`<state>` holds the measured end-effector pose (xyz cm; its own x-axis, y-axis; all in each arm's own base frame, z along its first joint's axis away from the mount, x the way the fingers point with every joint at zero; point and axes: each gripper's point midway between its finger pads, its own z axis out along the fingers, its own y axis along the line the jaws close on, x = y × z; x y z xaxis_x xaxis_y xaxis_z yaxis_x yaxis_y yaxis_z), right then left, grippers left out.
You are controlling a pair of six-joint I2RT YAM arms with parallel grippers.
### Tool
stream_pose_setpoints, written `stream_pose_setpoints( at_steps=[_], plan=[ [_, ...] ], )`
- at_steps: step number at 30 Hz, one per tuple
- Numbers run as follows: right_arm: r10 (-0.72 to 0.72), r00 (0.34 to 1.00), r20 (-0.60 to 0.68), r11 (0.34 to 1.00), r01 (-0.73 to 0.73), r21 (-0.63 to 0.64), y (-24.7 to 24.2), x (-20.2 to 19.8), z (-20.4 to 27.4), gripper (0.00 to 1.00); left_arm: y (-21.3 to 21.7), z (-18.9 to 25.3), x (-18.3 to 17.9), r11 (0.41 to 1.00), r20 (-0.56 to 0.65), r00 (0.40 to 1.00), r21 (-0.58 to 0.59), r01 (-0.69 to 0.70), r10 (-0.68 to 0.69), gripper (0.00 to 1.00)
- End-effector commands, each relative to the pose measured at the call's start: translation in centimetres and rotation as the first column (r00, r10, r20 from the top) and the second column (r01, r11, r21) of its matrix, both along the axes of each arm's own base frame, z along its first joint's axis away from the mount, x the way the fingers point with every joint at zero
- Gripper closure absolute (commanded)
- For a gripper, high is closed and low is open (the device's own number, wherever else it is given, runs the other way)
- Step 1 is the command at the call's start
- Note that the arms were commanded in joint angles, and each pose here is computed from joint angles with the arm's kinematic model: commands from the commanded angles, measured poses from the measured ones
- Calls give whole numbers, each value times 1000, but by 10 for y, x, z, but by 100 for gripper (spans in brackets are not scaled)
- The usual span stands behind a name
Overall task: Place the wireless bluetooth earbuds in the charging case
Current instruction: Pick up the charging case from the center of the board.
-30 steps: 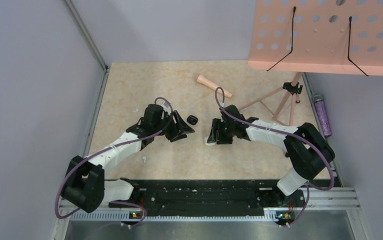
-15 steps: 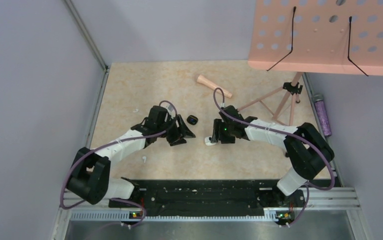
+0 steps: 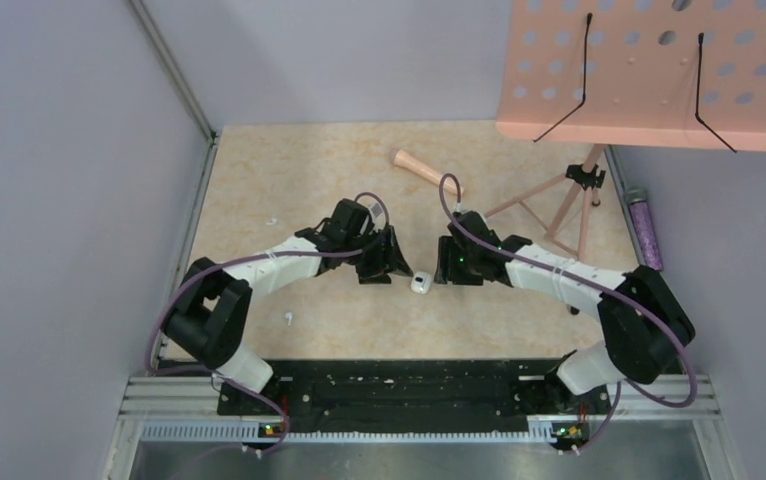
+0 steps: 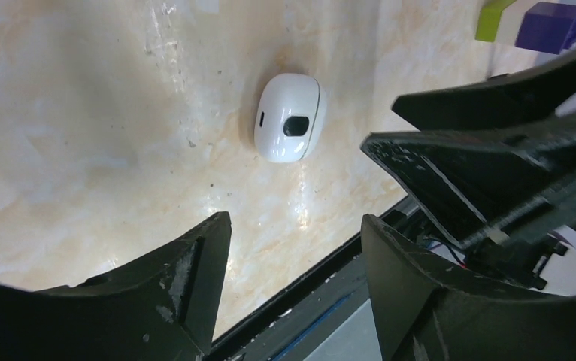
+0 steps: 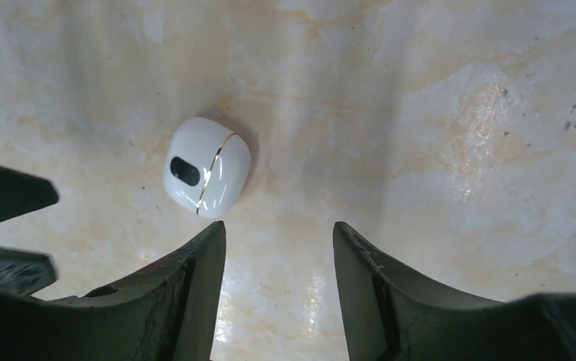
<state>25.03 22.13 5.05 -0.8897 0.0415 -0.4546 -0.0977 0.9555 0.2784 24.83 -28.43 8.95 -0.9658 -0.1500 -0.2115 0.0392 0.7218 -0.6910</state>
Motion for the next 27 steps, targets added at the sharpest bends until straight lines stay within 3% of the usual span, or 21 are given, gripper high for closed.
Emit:
stream_pose_setpoints(
  at_steps=[1,7,19,27],
  plan=[
    [-42,998,43,995,38,92,6,3,26,46,-4,-6,15,996,46,998,83,34,-38,30],
    [-138,990,30,977,131,170,-6,9,37,46,-19,-20,20,962,91,991,263,70,-97,14],
    [-269,963,-16,921,262,286,-33,1,42,47,-40,-42,17,908,132,966,388,155,-221,33],
    [-259,965,-33,913,256,318,-26,2,41,48,-51,-50,18,881,140,957,444,167,-252,27]
  ],
)
